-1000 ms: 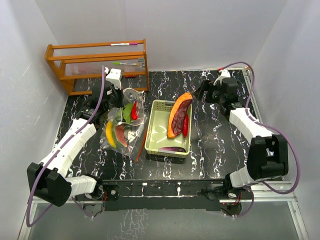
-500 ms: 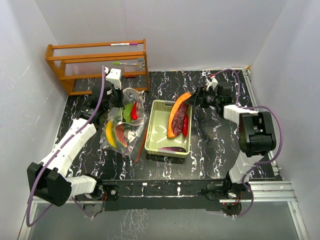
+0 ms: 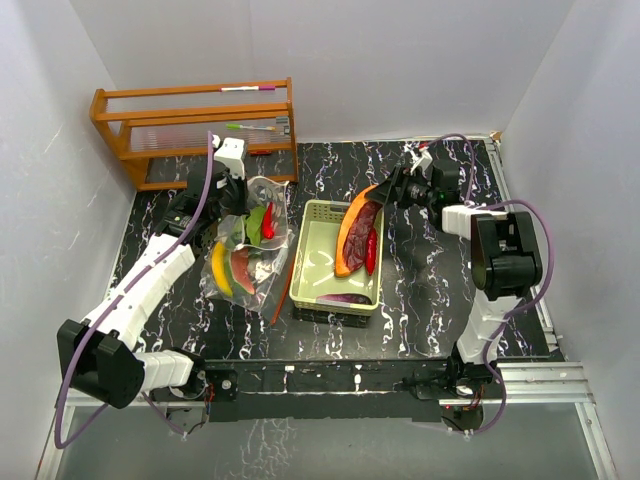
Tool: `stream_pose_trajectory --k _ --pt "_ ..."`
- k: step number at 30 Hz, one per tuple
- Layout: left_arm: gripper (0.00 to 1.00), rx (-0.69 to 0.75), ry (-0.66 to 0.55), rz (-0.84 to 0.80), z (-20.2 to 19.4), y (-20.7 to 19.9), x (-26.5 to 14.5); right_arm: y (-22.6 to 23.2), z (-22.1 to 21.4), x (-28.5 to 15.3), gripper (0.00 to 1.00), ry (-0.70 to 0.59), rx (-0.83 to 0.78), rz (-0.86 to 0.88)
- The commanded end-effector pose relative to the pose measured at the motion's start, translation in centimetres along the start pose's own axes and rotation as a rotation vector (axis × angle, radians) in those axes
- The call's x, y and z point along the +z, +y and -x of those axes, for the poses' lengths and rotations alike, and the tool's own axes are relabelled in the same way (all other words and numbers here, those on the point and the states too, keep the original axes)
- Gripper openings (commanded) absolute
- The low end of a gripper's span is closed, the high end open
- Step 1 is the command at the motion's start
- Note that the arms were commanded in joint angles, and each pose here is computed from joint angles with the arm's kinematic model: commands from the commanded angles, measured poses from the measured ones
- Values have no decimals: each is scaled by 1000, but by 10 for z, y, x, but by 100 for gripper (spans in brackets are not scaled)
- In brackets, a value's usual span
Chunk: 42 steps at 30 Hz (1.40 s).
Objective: Place the food in the zip-top bag and seal the zipper
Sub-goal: Pick up the fake food from the bin, then place the fake food in the zipper food storage bag.
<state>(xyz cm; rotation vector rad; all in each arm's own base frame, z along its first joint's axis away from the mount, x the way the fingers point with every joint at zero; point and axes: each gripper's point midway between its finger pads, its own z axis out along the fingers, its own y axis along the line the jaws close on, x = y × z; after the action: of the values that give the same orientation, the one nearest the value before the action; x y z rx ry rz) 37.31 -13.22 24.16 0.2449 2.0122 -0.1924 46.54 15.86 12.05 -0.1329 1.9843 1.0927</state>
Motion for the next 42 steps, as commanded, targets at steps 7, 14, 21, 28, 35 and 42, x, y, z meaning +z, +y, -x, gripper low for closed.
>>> stream_pose_trajectory --k 7,14,21,28,35,42 --pt "0 4 -37 4 9 0 -3 20 36 11 59 -82 -73 100" --pt "0 3 -41 5 9 1 -4 39 53 0 29 -124 -92 110" --pt "0 -1 -55 5 13 1 -7 81 86 -23 8 -196 -114 133" --pt "0 -18 -72 -19 20 -4 -10 131 112 -64 8 -273 -155 106" --pt "0 -43 -74 -48 21 -10 -6 201 134 -103 8 -397 -172 165" --pt "0 -59 -85 -75 25 -16 -9 280 138 -108 8 -559 -198 233"
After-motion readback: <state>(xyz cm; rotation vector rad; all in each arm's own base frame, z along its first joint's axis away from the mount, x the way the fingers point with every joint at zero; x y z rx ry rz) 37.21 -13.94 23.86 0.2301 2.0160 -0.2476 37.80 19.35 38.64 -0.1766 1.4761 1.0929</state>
